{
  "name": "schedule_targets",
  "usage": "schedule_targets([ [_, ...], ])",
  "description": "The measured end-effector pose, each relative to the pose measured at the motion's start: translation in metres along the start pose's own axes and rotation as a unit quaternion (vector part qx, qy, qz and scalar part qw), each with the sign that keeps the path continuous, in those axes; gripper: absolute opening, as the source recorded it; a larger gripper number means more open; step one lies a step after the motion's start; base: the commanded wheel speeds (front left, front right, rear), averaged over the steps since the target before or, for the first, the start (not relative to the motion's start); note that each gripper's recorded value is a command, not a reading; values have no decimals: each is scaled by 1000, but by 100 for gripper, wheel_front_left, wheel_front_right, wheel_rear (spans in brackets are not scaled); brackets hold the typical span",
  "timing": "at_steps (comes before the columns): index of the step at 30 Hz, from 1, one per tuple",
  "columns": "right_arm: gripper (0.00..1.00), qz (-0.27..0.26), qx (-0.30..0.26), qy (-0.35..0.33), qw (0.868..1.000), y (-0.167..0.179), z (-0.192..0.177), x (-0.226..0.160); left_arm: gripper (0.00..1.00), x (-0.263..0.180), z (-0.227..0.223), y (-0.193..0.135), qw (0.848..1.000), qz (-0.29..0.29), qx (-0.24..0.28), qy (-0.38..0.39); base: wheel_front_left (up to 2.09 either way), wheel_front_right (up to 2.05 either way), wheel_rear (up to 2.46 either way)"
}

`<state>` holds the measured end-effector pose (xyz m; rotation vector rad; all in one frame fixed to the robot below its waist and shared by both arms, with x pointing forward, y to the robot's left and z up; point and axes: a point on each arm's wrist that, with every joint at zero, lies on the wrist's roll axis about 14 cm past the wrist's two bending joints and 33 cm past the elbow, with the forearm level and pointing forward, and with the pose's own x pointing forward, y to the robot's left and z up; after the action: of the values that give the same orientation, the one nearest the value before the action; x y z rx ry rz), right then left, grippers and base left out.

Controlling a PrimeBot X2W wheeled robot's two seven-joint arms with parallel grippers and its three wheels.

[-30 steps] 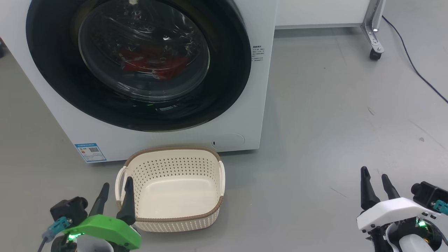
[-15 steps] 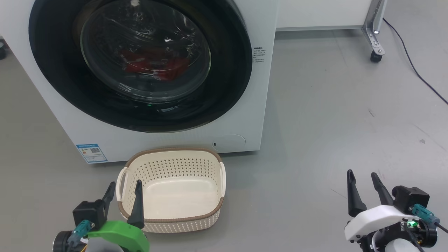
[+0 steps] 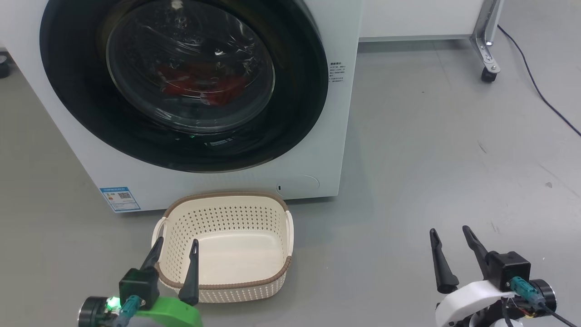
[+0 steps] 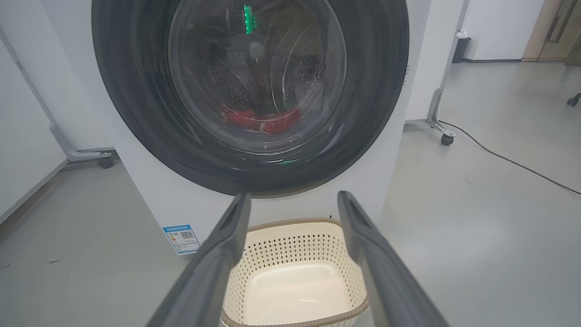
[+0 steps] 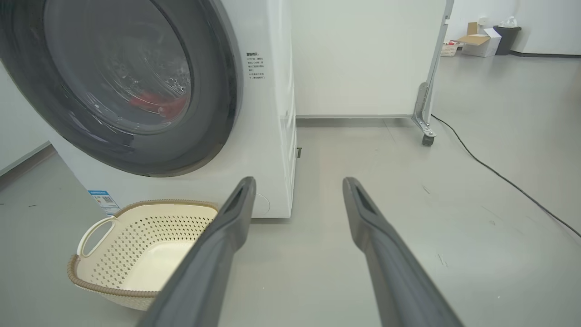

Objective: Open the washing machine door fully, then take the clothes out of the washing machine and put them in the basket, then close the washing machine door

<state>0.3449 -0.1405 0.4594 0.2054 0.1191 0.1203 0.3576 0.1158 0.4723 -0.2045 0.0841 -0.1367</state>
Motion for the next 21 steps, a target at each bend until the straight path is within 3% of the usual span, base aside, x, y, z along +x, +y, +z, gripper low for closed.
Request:
schedule_targets([
  [7, 100, 9, -50, -16, 999, 6, 4, -1, 100, -1, -1, -1, 999, 0, 40, -9, 0, 0, 0],
  [21, 100, -4, -42, -14, 999, 3, 1, -5, 100, -1, -6, -3, 999, 2, 37, -1, 0, 0, 0],
])
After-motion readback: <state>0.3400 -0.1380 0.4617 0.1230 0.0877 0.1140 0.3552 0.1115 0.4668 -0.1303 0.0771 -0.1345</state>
